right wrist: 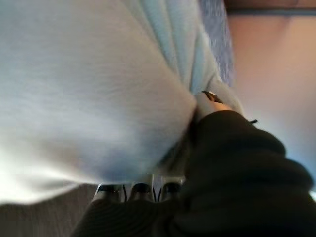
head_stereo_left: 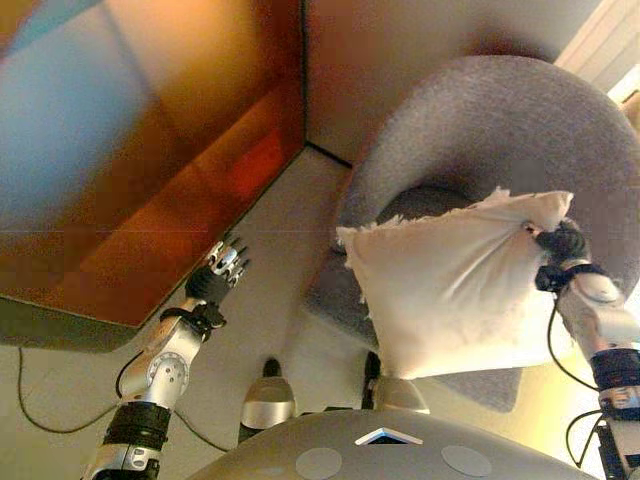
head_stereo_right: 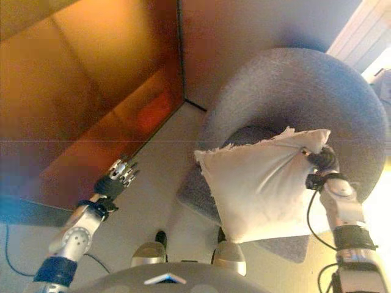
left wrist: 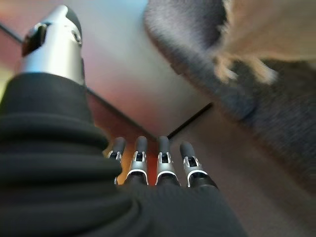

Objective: Pick up the cushion and take it to the sofa

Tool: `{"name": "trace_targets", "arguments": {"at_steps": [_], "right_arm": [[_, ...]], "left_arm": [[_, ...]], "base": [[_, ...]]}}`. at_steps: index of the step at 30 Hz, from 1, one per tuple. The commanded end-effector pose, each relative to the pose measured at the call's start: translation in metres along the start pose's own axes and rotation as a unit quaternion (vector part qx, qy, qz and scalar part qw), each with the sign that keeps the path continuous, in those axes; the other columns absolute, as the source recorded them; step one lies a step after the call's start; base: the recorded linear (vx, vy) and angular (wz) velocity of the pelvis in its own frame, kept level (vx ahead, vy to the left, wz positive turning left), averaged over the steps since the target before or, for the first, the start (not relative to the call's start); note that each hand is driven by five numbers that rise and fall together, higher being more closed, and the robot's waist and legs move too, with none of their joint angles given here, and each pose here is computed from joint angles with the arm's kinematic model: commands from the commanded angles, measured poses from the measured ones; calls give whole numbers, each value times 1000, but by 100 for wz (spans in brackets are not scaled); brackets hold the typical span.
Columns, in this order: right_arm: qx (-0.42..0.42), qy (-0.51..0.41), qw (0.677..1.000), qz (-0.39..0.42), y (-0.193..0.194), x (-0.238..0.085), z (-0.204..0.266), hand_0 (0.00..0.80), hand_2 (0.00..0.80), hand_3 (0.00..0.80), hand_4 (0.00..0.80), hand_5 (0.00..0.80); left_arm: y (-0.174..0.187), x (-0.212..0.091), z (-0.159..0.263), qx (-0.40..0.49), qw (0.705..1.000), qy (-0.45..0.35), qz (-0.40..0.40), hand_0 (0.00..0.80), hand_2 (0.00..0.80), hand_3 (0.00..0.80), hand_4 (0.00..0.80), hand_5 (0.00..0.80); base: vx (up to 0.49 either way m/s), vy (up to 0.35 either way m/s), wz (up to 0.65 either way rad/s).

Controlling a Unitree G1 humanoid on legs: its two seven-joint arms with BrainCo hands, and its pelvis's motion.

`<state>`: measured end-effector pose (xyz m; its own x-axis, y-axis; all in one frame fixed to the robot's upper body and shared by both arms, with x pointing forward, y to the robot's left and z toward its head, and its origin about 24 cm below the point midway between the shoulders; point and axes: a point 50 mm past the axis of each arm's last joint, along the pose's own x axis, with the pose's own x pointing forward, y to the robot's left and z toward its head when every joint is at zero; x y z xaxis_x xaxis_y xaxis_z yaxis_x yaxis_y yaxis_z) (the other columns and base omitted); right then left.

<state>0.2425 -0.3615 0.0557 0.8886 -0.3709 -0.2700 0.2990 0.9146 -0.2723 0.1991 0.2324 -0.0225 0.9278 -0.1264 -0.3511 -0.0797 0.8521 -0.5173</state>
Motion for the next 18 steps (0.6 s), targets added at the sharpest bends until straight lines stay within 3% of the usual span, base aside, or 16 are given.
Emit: {"name": "trace_targets", "arguments": {"at_steps": [1, 10, 18], "right_arm": [[5, -180, 981, -71, -40, 5, 103, 800, 800, 800, 800, 800], [-19, -166, 977, -136, -71, 11, 127, 800, 800, 800, 800, 800], [-24, -164, 980, -110, -54, 18, 123, 800, 800, 800, 800, 800]], "left_arm": [[-11, 4, 19, 7, 998, -41, -38, 0, 0, 0, 0, 0], [-3, 0, 15, 13, 999, -27, -35, 0, 0, 0, 0, 0], [-5, -2, 20, 25, 998, -22, -50, 0, 0, 0, 0, 0]], "base": [[65, -52, -5], [52, -39, 2], [19, -89, 8]]}}
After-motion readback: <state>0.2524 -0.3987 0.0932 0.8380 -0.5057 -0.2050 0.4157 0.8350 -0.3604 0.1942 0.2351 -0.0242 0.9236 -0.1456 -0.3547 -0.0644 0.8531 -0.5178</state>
